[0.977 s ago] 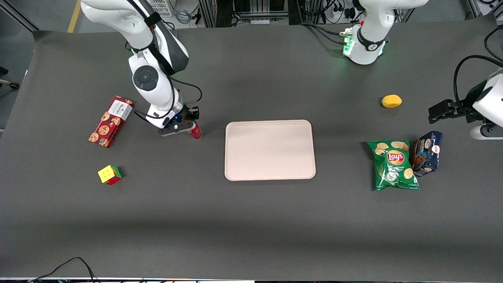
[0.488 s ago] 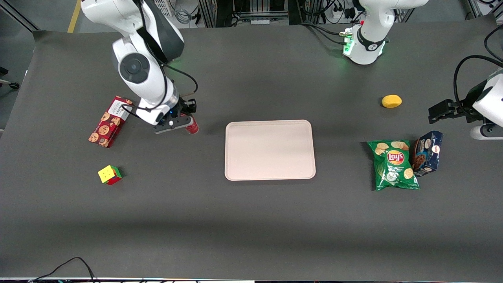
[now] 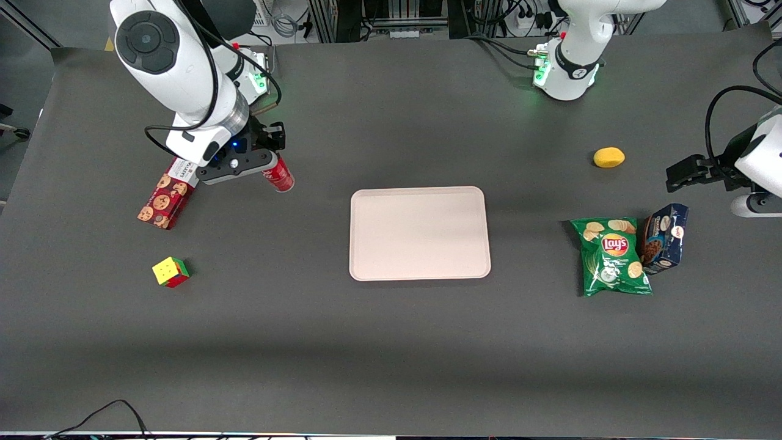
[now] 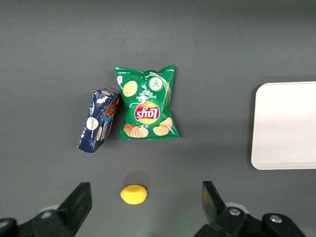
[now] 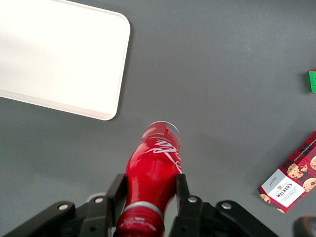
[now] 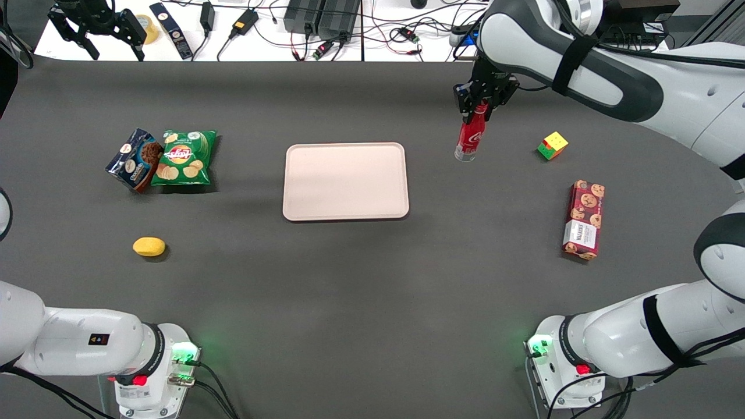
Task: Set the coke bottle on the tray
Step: 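Lift the held bottle with the right gripper toward the tray, then carry the bottle over the white tray and lower it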
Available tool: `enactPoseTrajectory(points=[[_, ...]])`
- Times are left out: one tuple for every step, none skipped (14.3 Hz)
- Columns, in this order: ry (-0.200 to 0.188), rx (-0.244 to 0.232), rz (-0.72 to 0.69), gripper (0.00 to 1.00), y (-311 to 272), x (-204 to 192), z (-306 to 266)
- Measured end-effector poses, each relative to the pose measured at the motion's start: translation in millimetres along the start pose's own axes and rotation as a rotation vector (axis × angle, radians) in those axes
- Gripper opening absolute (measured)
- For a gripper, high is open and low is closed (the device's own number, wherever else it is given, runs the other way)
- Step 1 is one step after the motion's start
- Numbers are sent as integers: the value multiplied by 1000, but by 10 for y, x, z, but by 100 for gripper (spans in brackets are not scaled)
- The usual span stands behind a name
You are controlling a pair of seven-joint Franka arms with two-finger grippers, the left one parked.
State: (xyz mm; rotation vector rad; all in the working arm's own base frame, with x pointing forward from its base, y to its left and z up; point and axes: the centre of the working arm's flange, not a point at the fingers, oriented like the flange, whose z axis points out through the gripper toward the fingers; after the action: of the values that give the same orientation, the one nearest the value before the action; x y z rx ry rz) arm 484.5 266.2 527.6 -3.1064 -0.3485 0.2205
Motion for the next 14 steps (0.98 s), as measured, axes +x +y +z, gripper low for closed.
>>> enactPoseTrajectory(points=[[-1,0,0,46,-5,13,10],[2,3,1,46,-30,30,2],[6,12,15,46,-80,51,-18],[10,23,38,46,-159,73,-45],[16,31,61,46,-275,94,-78],[22,36,83,46,-420,113,-99],[26,41,103,46,-594,132,-104],[32,49,127,46,-789,155,-83],[43,63,151,46,-985,185,-36],[56,77,167,46,-1179,223,52],[65,85,169,46,-1323,279,177],[72,87,166,46,-1406,360,328],[76,85,163,46,-1451,467,511],[75,76,158,46,-1479,573,712]])
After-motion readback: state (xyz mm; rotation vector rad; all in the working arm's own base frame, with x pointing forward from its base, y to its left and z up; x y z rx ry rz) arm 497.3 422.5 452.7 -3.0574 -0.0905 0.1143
